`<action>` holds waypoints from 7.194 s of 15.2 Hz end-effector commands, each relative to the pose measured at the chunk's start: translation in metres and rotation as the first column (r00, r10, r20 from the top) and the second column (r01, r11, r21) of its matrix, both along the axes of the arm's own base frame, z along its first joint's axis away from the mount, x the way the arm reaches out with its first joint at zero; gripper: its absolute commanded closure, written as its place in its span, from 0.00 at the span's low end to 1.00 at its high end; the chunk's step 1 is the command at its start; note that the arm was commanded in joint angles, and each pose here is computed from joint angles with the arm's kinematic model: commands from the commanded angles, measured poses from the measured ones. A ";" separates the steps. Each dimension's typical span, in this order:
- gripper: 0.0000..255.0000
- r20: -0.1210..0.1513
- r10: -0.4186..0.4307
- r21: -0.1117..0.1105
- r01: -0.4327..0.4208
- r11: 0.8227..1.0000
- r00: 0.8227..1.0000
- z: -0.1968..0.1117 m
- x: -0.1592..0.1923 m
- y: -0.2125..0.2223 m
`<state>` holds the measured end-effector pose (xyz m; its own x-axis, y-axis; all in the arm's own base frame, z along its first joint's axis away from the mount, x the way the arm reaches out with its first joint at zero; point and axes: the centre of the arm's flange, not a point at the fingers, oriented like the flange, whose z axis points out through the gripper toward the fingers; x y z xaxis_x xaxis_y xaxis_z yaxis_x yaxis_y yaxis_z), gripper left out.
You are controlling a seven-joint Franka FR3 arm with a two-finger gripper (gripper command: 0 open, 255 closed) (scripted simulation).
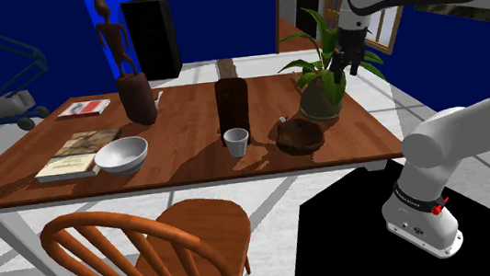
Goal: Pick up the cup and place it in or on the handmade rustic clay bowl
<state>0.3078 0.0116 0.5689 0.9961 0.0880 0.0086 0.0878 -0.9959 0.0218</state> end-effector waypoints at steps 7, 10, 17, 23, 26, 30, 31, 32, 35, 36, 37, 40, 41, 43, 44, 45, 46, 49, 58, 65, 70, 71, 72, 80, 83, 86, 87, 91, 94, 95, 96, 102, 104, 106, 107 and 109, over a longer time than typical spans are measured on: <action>0.00 -0.015 0.006 -0.030 -0.007 1.000 1.000 -0.025 0.040 0.070; 0.00 -0.023 0.009 -0.045 -0.010 0.999 1.000 -0.039 0.060 0.104; 0.00 -0.041 0.015 -0.079 -0.019 0.997 0.999 -0.073 0.105 0.185; 0.00 -0.057 0.020 -0.109 -0.026 0.994 0.998 -0.106 0.142 0.253; 0.00 -0.065 0.023 -0.123 -0.031 0.992 0.998 -0.123 0.160 0.286; 0.00 -0.075 0.026 -0.143 -0.036 0.989 0.997 -0.147 0.185 0.331; 0.00 -0.078 0.026 -0.148 -0.038 0.988 0.997 -0.153 0.191 0.342; 0.00 -0.081 0.027 -0.153 -0.039 0.988 0.996 -0.159 0.197 0.353; 0.00 -0.089 0.029 -0.167 -0.043 0.985 0.996 -0.178 0.214 0.386; 0.00 -0.091 0.029 -0.172 -0.045 0.984 0.995 -0.184 0.220 0.397; 0.00 -0.093 0.030 -0.174 -0.046 0.984 0.995 -0.188 0.223 0.403; 0.00 -0.093 0.030 -0.174 -0.046 0.984 0.995 -0.203 0.222 0.400; 0.00 -0.093 0.030 -0.174 -0.046 0.984 0.995 -0.208 0.221 0.398; 0.00 -0.093 0.030 -0.174 -0.046 0.984 0.995 -0.219 0.221 0.396; 0.00 -0.093 0.030 -0.174 -0.046 0.984 0.995 -0.224 0.220 0.395; 0.00 -0.093 0.030 -0.174 -0.046 0.984 0.995 -0.227 0.220 0.395; 0.00 -0.093 0.030 -0.174 -0.046 0.984 0.995 -0.227 0.220 0.395; 0.00 -0.093 0.030 -0.174 -0.046 0.984 0.995 -0.227 0.220 0.395; 1.00 -0.093 0.030 -0.174 -0.046 0.984 0.995 -0.227 0.220 0.395; 1.00 -0.093 0.030 -0.174 -0.046 0.984 0.995 -0.211 0.220 0.395; 1.00 -0.093 0.030 -0.174 -0.046 0.984 0.995 -0.185 0.220 0.395; 1.00 -0.093 0.030 -0.174 -0.046 0.984 0.995 -0.179 0.220 0.395; 1.00 -0.093 0.030 -0.174 -0.046 0.984 0.995 -0.174 0.220 0.395; 1.00 -0.093 0.030 -0.174 -0.046 0.984 0.995 -0.132 0.220 0.395; 1.00 -0.093 0.030 -0.174 -0.046 0.984 0.995 -0.116 0.220 0.395; 1.00 -0.093 0.030 -0.174 -0.046 0.984 0.995 -0.100 0.220 0.395; 1.00 -0.093 0.030 -0.174 -0.046 0.984 0.995 -0.095 0.220 0.395; 1.00 -0.093 0.030 -0.174 -0.046 0.984 0.995 -0.074 0.220 0.395; 1.00 -0.093 0.030 -0.174 -0.046 0.984 0.995 -0.058 0.220 0.395; 1.00 -0.093 0.030 -0.174 -0.046 0.984 0.995 -0.055 0.220 0.395; 1.00 -0.093 0.030 -0.174 -0.046 0.984 0.995 -0.054 0.212 0.384; 1.00 -0.093 0.030 -0.174 -0.046 0.984 0.995 -0.048 0.164 0.322; 1.00 -0.093 0.030 -0.174 -0.046 0.984 0.995 -0.045 0.148 0.301; 1.00 -0.093 0.030 -0.174 -0.046 0.984 0.995 -0.043 0.132 0.280; 1.00 -0.093 0.030 -0.174 -0.046 0.984 0.995 -0.042 0.124 0.269; 1.00 -0.093 0.030 -0.174 -0.046 0.984 0.995 -0.040 0.108 0.248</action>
<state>0.4237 0.2709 0.5301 0.9881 0.1176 -0.0990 0.1346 -0.9730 0.1877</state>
